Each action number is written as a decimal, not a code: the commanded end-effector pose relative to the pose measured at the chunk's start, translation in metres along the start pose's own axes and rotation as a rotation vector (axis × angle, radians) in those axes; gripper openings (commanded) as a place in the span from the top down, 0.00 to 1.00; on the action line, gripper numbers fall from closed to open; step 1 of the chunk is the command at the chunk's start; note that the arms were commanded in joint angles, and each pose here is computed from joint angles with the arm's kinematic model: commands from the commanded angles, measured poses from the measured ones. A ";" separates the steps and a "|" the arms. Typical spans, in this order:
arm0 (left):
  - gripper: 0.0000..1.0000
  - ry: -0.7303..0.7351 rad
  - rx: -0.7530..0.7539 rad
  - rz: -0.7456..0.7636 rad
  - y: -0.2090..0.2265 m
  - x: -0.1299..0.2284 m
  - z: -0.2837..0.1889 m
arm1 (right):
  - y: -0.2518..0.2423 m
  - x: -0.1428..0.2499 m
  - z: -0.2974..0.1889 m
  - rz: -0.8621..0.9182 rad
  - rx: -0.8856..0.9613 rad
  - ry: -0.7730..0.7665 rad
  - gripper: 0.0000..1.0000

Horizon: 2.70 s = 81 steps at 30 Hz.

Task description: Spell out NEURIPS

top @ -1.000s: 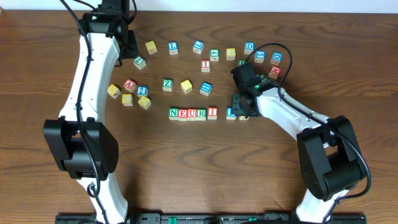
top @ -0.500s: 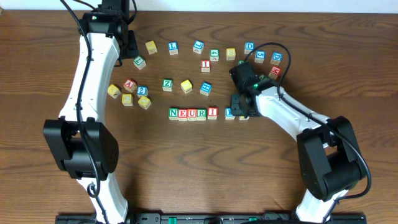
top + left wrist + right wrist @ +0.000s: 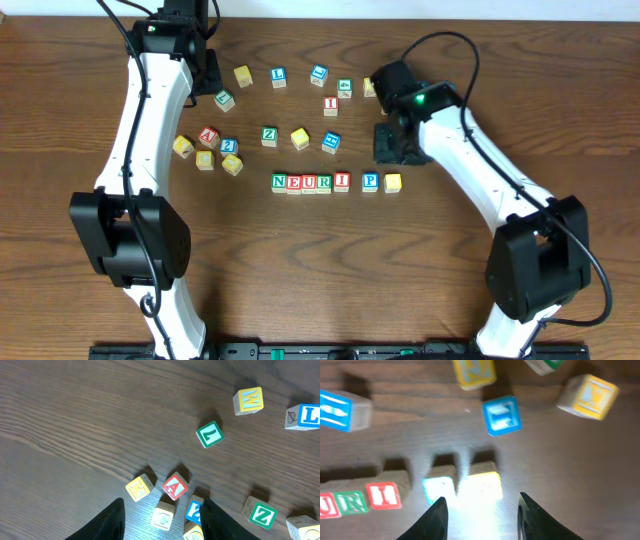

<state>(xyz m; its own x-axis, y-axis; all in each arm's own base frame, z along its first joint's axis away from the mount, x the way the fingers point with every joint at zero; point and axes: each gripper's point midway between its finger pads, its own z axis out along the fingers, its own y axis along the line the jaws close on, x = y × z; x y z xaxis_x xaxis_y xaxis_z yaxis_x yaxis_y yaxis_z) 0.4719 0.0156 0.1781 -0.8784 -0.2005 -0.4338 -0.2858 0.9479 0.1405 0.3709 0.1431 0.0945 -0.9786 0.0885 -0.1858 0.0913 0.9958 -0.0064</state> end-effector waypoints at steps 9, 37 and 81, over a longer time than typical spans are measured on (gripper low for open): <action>0.53 -0.045 -0.010 -0.003 0.008 -0.009 -0.017 | -0.044 0.030 0.038 0.024 0.075 0.108 0.73; 0.52 -0.045 -0.010 -0.003 0.008 -0.009 -0.017 | -0.024 0.043 0.077 0.007 -0.025 0.071 0.70; 0.53 -0.040 -0.011 -0.002 0.008 -0.008 -0.017 | 0.002 0.031 0.086 -0.040 -0.131 0.029 0.68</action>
<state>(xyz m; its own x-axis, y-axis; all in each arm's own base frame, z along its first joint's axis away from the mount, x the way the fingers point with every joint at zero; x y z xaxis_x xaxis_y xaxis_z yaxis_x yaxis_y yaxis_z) 0.4707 0.0157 0.1776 -0.8809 -0.2004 -0.4289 -0.2850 0.9479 0.1425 0.3623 0.1386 0.0095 -0.9811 0.0714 -0.1798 0.0544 0.9937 0.0981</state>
